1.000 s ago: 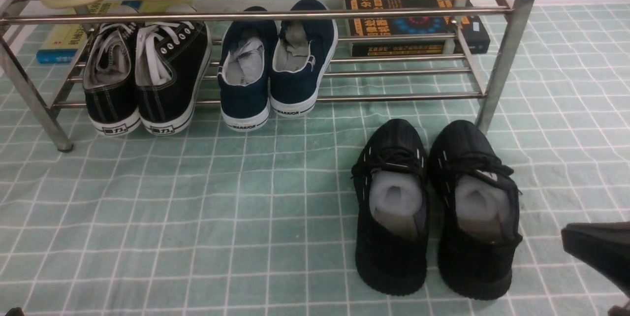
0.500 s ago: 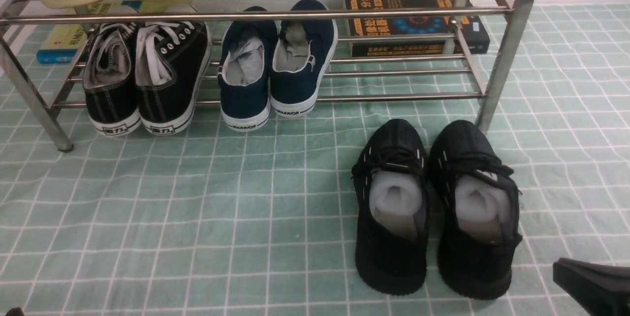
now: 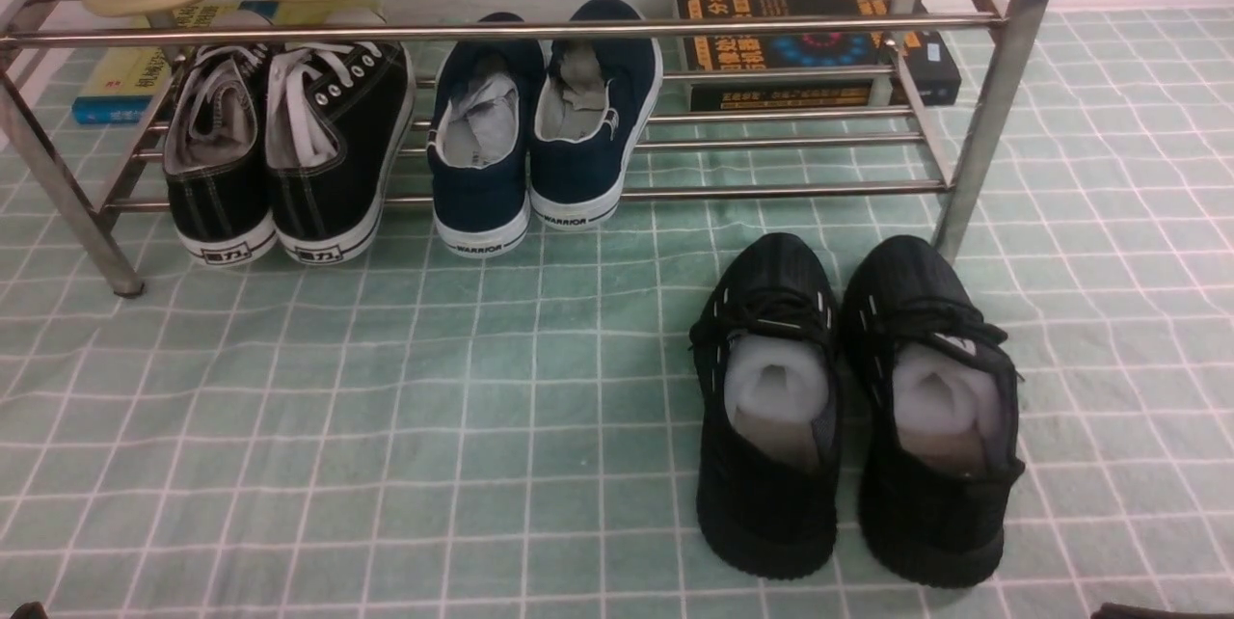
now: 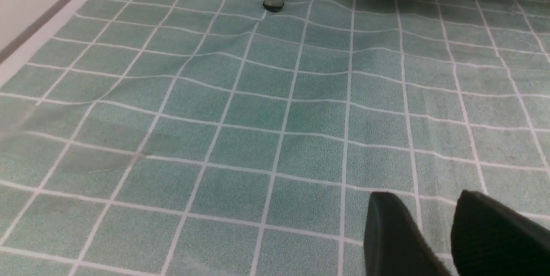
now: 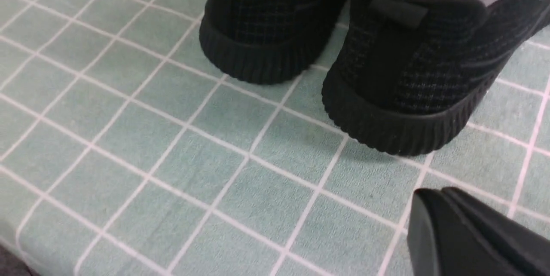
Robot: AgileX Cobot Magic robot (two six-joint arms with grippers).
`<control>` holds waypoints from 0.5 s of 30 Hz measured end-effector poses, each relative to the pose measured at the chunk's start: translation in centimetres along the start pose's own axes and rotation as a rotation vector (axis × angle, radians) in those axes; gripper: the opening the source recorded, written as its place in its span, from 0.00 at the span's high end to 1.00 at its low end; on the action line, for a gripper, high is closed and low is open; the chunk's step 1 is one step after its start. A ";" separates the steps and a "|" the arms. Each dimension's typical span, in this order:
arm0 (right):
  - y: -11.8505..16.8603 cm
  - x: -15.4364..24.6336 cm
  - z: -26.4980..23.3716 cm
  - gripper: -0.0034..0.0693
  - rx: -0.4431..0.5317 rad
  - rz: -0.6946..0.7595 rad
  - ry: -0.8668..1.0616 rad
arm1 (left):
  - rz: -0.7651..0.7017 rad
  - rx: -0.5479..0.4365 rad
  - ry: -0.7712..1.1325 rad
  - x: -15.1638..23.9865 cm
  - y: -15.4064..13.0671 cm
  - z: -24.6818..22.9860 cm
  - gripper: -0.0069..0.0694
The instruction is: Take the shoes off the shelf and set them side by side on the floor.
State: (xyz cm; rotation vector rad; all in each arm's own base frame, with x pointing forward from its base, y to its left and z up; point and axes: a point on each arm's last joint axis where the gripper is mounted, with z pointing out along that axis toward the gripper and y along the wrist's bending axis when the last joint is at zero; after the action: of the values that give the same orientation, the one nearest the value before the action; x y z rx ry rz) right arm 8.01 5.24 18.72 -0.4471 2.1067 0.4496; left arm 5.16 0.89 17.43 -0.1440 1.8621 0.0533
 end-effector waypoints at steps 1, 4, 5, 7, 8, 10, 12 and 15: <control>0.0 0.1 -0.3 0.95 -0.002 0.001 -0.014 | 0.000 0.000 0.000 0.0 0.0 0.0 0.59; -0.3 0.7 -0.9 0.95 0.022 0.011 -0.044 | 0.000 0.000 0.000 0.0 0.0 0.0 0.59; -0.9 1.3 -1.2 0.95 0.075 0.020 -0.083 | 0.000 0.000 0.000 0.0 0.0 0.0 0.59; -1.3 2.0 -1.4 0.95 0.115 0.010 -0.103 | 0.000 0.000 0.000 0.0 0.0 0.0 0.59; -1.9 2.9 -1.6 0.95 0.190 -0.008 -0.123 | 0.000 0.000 0.000 0.0 0.0 0.0 0.59; -2.2 3.1 -1.9 0.95 0.235 -0.019 -0.146 | 0.000 0.000 0.000 0.0 0.0 0.0 0.59; -2.6 3.2 -2.5 0.95 0.317 -0.041 -0.195 | 0.000 0.000 0.000 0.0 0.0 0.0 0.59; -2.7 3.2 -3.1 0.94 0.372 -0.037 -0.240 | 0.000 0.000 0.000 0.0 0.0 0.0 0.59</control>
State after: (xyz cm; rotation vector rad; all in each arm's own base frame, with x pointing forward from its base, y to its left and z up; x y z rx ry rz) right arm 5.41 0.94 17.24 -0.2027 1.8899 0.0778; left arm 5.16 0.89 17.43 -0.1440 1.8621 0.0533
